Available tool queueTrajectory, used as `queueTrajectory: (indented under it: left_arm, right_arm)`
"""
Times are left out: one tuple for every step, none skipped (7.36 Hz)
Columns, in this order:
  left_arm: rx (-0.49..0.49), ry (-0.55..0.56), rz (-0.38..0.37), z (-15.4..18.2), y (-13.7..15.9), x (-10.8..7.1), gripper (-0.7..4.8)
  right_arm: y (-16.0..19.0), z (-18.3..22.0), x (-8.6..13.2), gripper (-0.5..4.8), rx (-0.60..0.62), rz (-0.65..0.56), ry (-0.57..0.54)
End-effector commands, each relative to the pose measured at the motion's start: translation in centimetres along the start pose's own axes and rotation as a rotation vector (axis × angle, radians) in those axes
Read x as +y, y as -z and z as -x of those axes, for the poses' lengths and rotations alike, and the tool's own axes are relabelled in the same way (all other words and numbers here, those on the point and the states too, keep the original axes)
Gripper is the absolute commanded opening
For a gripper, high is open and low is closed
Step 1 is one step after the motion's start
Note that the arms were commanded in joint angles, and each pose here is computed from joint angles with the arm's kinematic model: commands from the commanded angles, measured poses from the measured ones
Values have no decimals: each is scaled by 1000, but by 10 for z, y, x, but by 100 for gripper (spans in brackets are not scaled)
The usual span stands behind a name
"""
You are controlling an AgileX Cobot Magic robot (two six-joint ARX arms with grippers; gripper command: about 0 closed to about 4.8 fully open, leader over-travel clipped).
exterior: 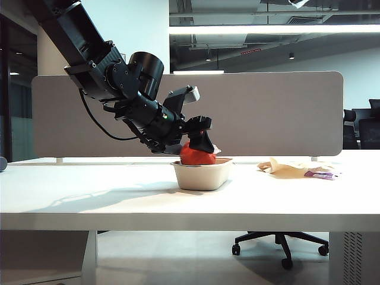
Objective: Pick up the orange and place it into the paper lunchbox.
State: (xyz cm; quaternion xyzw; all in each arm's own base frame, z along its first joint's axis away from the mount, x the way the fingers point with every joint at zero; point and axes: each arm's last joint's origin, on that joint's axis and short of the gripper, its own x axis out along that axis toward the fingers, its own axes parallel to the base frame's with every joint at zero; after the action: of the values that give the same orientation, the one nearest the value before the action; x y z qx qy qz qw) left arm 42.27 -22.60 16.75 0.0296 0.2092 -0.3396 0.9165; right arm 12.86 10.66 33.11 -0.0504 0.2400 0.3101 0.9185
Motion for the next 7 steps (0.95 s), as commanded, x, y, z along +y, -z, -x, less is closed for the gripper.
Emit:
queueTrajectory:
  left_arm:
    - [-8, -1, -51, -1, -1, -1, 251]
    - [-5, -7, -50, -1, -1, -1, 251]
    - [-7, -2, -52, -1, -1, -3, 351]
    - [-3, -2, -49, -1, -1, -3, 476]
    - [0, -2, -48, -1, -1, -3, 476]
    - [-1, -2, -49, 0, -2, -4, 475]
    - [3, -3, -49, 6, -8, -5, 475]
  right_arm:
    - [-1, 1, 0, -3, 1, 3, -2]
    - [1, 1, 0, -3, 16, 4, -1]
    - [1, 1, 0, -3, 21, 4, -1]
    - [1, 1, 0, -3, 21, 4, -1]
    - [1, 1, 0, -3, 21, 4, 0]
    - [1, 1, 0, -3, 21, 4, 0]
    - [1, 1, 0, -3, 21, 4, 1]
